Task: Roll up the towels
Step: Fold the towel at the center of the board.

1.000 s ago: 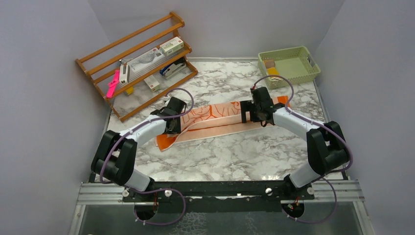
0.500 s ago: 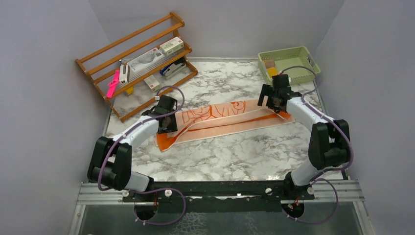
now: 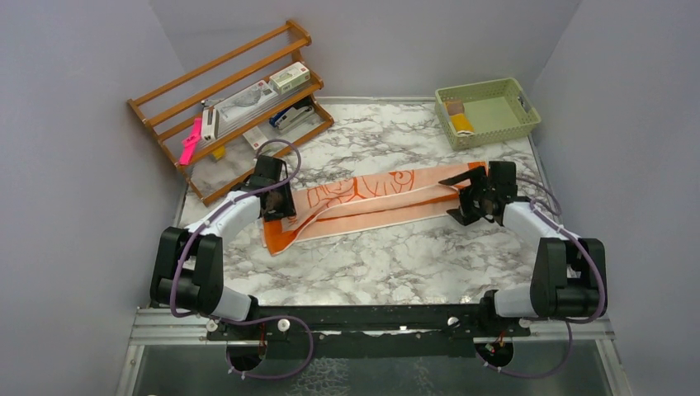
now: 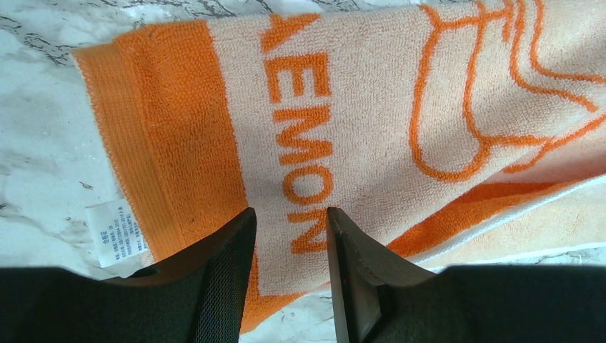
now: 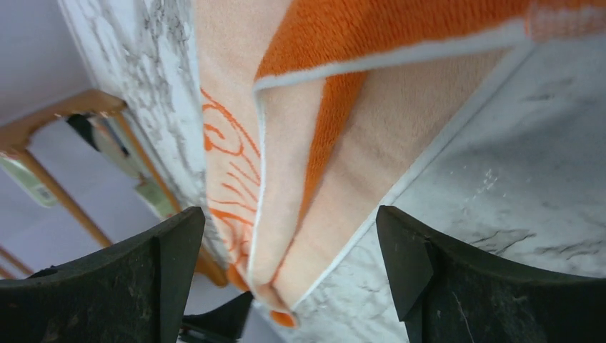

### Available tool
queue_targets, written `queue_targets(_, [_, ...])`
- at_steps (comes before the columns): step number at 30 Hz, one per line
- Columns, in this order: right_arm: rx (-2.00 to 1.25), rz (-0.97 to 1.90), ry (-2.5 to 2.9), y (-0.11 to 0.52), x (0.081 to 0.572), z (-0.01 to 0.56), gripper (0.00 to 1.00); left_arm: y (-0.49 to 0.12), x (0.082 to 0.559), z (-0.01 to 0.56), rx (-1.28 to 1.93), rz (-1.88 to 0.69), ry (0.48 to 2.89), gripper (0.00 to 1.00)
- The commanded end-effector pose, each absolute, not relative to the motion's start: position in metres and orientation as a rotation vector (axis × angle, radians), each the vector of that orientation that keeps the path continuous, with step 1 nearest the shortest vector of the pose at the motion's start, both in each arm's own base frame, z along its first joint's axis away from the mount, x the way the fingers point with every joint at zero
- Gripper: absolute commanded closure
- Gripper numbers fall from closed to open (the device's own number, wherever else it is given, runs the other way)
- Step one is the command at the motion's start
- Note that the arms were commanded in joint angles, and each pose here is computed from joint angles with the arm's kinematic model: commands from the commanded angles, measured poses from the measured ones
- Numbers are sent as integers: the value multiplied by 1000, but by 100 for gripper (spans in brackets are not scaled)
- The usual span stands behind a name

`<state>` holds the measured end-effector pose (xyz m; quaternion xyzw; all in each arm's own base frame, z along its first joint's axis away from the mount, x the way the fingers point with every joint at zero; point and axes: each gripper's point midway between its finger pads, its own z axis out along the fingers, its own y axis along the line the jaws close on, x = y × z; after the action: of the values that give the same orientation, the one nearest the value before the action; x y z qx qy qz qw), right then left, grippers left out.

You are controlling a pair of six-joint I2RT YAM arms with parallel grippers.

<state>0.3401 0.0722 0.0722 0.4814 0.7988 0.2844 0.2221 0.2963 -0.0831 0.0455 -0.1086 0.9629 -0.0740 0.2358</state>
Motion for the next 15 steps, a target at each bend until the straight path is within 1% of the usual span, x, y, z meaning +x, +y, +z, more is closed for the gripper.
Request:
queue_targets(1, [1639,1033,1968,84,350,102,9,-88,303,50,-279,-272,2616,56])
queue_targets(3, [1708,979,1926,76,346,100,11,-89,304,51,-279,-286,2615,56])
queue_targets(8, [1805,853,1807,51,341,91,22,-88,304,51,-278,-291,2615,56])
queue_targets(15, [1871,809,1768,31,348,76,25,-87,303,49,-282,-311,2621,56])
